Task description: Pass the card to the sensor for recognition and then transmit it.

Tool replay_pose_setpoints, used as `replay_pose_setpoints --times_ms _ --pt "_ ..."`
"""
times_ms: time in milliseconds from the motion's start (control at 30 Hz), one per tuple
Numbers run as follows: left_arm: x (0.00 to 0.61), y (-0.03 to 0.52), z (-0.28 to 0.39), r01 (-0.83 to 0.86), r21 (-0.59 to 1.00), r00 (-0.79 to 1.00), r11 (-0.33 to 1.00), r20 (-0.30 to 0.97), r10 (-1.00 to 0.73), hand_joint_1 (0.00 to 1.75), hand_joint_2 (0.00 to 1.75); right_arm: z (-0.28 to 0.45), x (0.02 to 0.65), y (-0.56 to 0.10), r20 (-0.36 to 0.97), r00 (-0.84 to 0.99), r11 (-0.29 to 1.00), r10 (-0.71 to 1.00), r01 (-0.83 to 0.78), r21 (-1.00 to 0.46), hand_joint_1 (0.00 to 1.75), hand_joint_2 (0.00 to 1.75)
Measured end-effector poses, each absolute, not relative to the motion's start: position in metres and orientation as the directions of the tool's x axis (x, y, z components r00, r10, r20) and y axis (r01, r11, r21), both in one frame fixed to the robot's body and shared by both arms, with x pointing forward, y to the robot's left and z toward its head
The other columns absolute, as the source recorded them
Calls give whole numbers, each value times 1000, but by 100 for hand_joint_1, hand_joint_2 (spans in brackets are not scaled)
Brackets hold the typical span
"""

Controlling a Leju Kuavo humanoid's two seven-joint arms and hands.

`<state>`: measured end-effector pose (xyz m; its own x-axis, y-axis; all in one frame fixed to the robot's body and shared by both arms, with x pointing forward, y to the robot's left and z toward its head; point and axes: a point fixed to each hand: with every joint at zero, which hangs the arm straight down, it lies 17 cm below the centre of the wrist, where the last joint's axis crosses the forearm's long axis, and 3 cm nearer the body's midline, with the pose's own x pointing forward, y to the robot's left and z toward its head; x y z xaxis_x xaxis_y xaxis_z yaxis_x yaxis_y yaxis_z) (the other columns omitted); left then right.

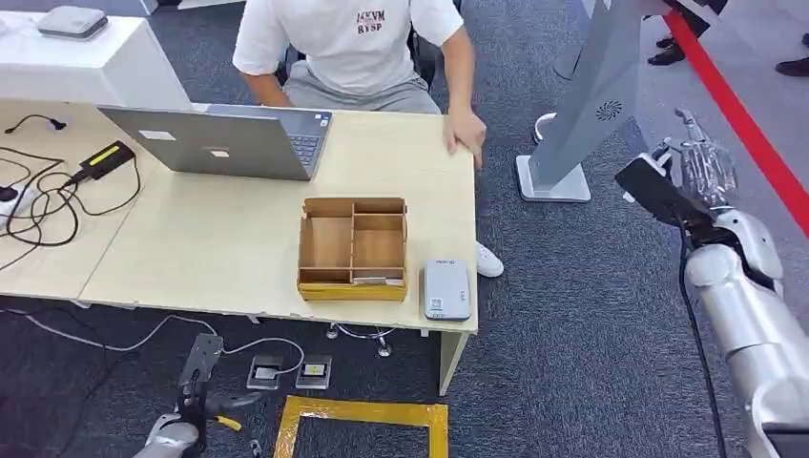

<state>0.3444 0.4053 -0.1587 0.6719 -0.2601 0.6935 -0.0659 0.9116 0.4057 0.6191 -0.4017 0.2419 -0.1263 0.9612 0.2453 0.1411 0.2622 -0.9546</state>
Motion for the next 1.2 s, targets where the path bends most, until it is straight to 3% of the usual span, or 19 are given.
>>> replay_pose_setpoints --times_ms 333,700,1200 --pt "339 408 -163 -76 391 686 917 688 -236 0 175 176 574 -331 273 -182 269 945 -47 -962 175 175" --pt "329 413 -169 -75 396 704 915 671 -233 0 175 146 522 -240 290 -330 271 898 -104 -957 175 175" --pt "319 420 -174 -91 402 720 911 659 -218 0 175 144 518 -209 284 -380 261 880 -113 -959 175 175"
